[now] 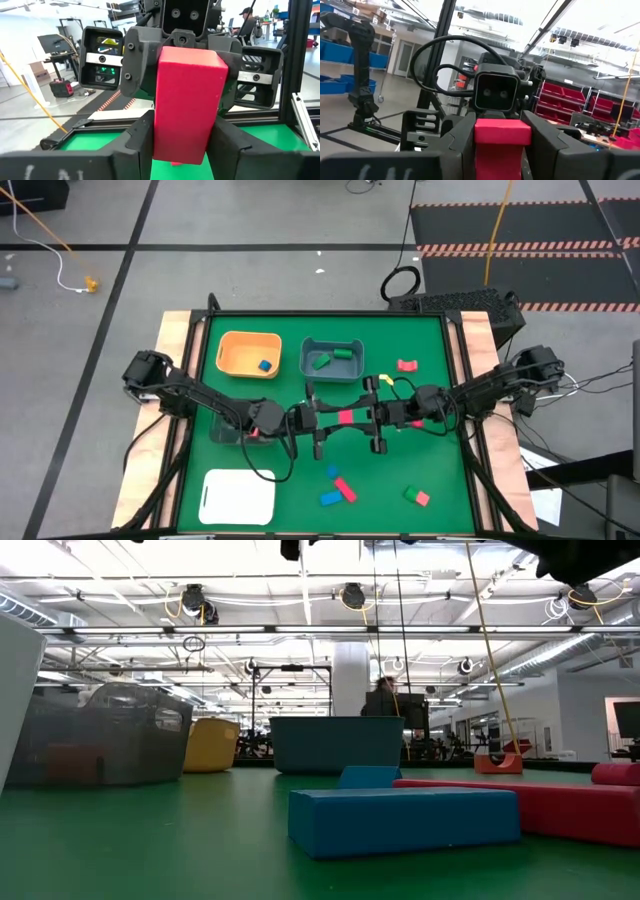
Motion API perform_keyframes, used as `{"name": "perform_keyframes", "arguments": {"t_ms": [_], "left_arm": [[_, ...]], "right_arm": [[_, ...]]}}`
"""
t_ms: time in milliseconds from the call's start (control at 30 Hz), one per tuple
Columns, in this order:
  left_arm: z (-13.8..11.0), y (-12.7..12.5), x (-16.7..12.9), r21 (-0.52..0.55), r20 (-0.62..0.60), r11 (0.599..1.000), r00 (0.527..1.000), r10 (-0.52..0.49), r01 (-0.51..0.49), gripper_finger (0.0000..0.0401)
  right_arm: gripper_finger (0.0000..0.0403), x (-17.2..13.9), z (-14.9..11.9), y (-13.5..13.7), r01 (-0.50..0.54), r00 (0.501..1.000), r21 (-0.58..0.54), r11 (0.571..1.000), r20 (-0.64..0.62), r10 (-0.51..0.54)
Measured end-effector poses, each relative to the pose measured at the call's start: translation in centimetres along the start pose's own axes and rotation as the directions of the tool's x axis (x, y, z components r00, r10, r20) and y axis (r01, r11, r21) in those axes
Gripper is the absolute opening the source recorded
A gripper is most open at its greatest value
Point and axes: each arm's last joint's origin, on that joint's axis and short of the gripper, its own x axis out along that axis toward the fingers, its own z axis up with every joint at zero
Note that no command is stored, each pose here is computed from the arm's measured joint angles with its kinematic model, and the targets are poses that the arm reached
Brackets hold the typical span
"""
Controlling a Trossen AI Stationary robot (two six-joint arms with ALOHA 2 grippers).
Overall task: Sort & place blocks by color
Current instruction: Put the red arch block into the white bin
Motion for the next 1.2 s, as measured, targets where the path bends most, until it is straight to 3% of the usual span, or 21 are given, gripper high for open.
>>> {"name": "perform_keyframes", "arguments": {"t_ms": [167, 367, 533, 733, 967, 1200], "left_arm": [[0.0, -0.1, 0.0, -0.012, -0.004, 1.0, 1.0, -0.002, 0.002, 0.0135], [-0.2, -0.6, -0.2, -0.017, -0.01, 1.0, 1.0, -0.014, 0.013, 0.0135], [-0.1, -1.1, -0.5, -0.024, -0.019, 1.0, 1.0, -0.013, 0.012, 0.0135], [-0.2, -1.2, -0.5, -0.063, -0.034, 0.998, 0.999, -0.022, 0.02, 0.0135], [-0.3, -2.5, -1.2, -0.186, -0.07, 0.981, 0.996, -0.06, 0.046, 0.0135], [0.4, -3.7, -3.4, -0.4, -0.195, 0.916, 0.972, -0.13, 0.043, 0.0135]], "right_arm": [[0.012, 0.0, -0.3, 0.1, -0.004, 0.999, 0.039, 0.999, -0.032, 0.005], [0.0204, -0.3, -0.7, 0.2, -0.027, 0.991, 0.077, 0.997, -0.132, 0.037], [0.0255, -1.6, 0.4, -0.3, -0.004, 0.963, 0.062, 0.998, -0.269, 0.021], [0.0269, -4.1, 3.1, -1.2, 0.015, 0.939, 0.123, 0.992, -0.343, 0.028], [0.0255, -6.9, 3.1, -1.3, 0.144, 0.841, 0.358, 0.923, -0.535, 0.077], [0.0251, -7.4, 1.0, -0.7, 0.286, 0.72, 0.439, 0.852, -0.685, 0.111]]}}
